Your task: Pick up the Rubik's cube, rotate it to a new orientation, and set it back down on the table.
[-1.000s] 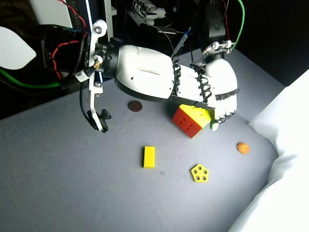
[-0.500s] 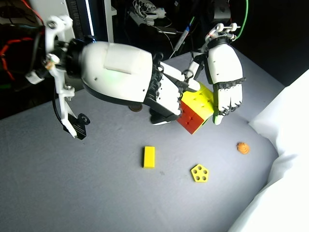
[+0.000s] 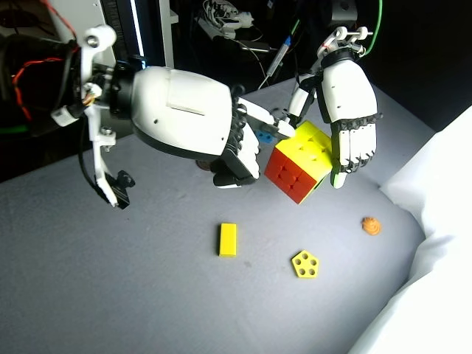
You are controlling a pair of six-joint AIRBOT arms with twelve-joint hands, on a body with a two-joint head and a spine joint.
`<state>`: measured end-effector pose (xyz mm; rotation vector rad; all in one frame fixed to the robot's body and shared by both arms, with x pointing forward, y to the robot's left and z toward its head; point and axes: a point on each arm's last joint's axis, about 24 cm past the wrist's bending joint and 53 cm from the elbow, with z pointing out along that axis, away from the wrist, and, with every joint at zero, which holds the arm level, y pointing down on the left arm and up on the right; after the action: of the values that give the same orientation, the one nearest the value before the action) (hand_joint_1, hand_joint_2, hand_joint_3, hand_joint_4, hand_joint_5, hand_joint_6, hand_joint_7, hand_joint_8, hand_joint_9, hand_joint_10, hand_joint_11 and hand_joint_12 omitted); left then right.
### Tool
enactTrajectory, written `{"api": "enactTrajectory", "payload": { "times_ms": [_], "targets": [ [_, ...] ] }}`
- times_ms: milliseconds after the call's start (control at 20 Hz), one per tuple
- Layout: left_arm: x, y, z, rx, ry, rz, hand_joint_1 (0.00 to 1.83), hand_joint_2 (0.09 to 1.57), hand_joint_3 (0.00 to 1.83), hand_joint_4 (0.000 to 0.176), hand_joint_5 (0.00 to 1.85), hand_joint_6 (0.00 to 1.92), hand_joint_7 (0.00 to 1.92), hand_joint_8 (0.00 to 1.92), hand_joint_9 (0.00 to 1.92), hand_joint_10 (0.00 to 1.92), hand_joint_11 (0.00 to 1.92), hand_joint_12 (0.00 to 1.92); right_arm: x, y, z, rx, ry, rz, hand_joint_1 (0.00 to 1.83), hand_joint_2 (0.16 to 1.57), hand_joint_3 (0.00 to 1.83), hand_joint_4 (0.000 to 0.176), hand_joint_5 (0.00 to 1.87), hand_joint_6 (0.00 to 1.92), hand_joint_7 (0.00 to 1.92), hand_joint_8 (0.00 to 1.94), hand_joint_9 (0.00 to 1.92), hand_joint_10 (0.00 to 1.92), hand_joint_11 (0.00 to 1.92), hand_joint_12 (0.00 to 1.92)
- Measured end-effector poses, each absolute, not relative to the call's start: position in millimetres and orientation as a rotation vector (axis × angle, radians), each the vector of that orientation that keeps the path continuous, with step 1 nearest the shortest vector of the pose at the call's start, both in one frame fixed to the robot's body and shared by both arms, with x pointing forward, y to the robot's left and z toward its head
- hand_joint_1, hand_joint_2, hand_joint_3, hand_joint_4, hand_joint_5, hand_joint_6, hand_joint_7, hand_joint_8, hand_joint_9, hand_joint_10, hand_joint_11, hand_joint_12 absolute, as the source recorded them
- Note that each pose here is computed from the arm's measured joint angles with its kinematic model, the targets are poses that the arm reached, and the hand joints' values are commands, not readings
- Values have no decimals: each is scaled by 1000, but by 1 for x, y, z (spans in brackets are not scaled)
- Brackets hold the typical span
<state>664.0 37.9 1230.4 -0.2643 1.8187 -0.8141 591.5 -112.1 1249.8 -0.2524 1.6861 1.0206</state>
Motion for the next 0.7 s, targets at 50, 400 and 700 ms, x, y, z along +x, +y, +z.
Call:
{"api": "enactTrajectory", "payload": {
  "times_ms": [50,400,700],
  "targets": [
    [664,38,1230,-264,1819,-814,1033,1392,3,0,486,1628,527,1802,300,1640,214,1833,591,-108,1245,-263,1701,1016,26,1337,0,0,107,8,711,1934,889,1921,820,1921],
    [664,37,1231,-261,1819,-819,1043,1395,1,0,523,1581,486,1863,241,1734,197,1909,583,-91,1241,-294,1709,1045,0,1349,2,0,124,8,759,1941,896,1921,800,1921],
    [664,37,1231,-259,1818,-818,1045,1403,1,0,497,1581,491,1886,268,1687,209,1868,581,-78,1232,-318,1733,1051,0,1351,2,0,154,14,776,1941,935,1921,867,1921]
  ]
}}
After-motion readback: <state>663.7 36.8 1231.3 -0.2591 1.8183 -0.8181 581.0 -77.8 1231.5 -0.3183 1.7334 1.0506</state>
